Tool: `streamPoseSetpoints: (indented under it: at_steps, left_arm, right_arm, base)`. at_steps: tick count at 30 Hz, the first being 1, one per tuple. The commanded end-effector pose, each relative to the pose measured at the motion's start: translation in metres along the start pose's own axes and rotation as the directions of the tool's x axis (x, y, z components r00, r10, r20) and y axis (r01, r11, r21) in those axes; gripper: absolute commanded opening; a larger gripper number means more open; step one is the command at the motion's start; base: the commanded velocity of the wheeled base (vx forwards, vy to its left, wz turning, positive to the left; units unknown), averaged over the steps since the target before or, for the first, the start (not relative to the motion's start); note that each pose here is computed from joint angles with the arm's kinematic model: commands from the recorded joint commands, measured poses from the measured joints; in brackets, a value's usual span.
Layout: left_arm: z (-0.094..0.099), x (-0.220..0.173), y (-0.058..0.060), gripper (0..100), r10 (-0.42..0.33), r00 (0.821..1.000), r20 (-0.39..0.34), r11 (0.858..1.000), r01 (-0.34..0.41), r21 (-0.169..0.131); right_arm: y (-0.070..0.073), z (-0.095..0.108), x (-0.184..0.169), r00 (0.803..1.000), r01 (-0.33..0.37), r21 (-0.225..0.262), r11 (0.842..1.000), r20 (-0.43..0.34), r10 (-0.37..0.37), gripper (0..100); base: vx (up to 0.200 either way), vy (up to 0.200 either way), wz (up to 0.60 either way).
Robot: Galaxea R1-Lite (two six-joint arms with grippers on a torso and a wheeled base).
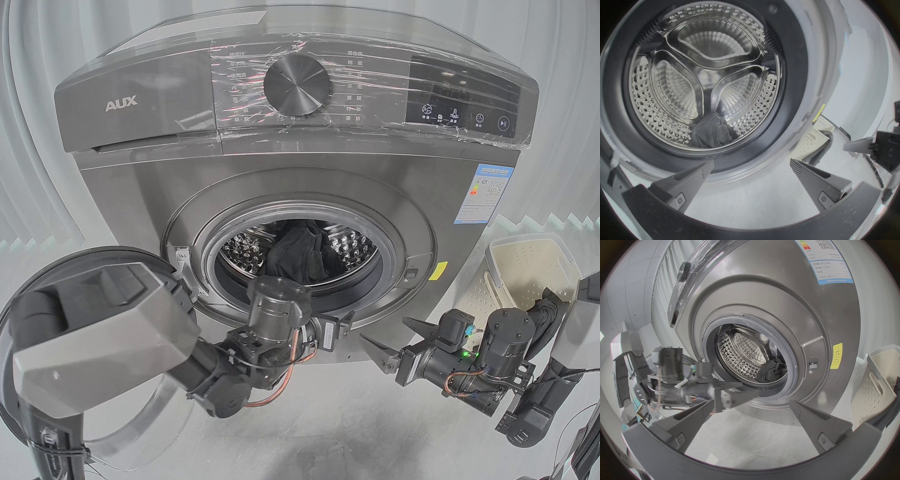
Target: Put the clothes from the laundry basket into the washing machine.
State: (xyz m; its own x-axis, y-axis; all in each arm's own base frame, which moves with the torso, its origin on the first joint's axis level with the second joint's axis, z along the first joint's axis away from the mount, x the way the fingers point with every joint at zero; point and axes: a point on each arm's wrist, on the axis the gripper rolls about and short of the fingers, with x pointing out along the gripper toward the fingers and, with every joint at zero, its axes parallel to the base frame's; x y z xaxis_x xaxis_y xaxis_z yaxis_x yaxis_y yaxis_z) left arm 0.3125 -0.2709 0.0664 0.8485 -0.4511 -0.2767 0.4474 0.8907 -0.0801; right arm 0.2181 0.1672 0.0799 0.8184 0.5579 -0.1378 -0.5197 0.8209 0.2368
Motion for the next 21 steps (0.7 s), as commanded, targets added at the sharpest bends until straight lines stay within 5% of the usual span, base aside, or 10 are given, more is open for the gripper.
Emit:
streamPoseSetpoints:
  at_steps: [1,7,12,16,21]
  left_arm:
    - [0.030,-0.092,-0.018,100,-0.108,0.991,0.082,0.992,0.113,-0.063]
    - [0.040,-0.154,-0.006,100,-0.128,0.973,0.193,0.982,0.152,-0.114]
    - [0.037,-0.186,0.008,100,-0.122,0.963,0.242,0.979,0.156,-0.128]
    - [0.031,-0.202,0.029,100,-0.021,0.964,0.266,0.988,0.061,-0.141]
    - [0.018,-0.219,0.040,100,0.026,0.971,0.239,0.989,0.010,-0.145]
  right_arm:
    - [0.001,0.003,-0.009,1.000,-0.003,-0.003,1.000,0.003,0.003,100]
    - [-0.003,0.016,-0.028,0.998,0.045,-0.020,0.999,0.052,-0.044,100]
    - [-0.004,0.025,-0.044,0.995,0.064,-0.045,0.997,0.086,-0.060,100]
    - [-0.011,0.031,-0.068,0.988,0.110,-0.051,0.993,0.118,-0.103,100]
    - [-0.026,0.027,-0.092,0.980,0.182,-0.062,0.981,0.094,-0.176,100]
  base:
    - [0.000,0.000,0.00]
    - [0.000,0.000,0.00]
    - [0.000,0.000,0.00]
    - [0.000,0.000,0.00]
    - [0.000,0.000,0.00]
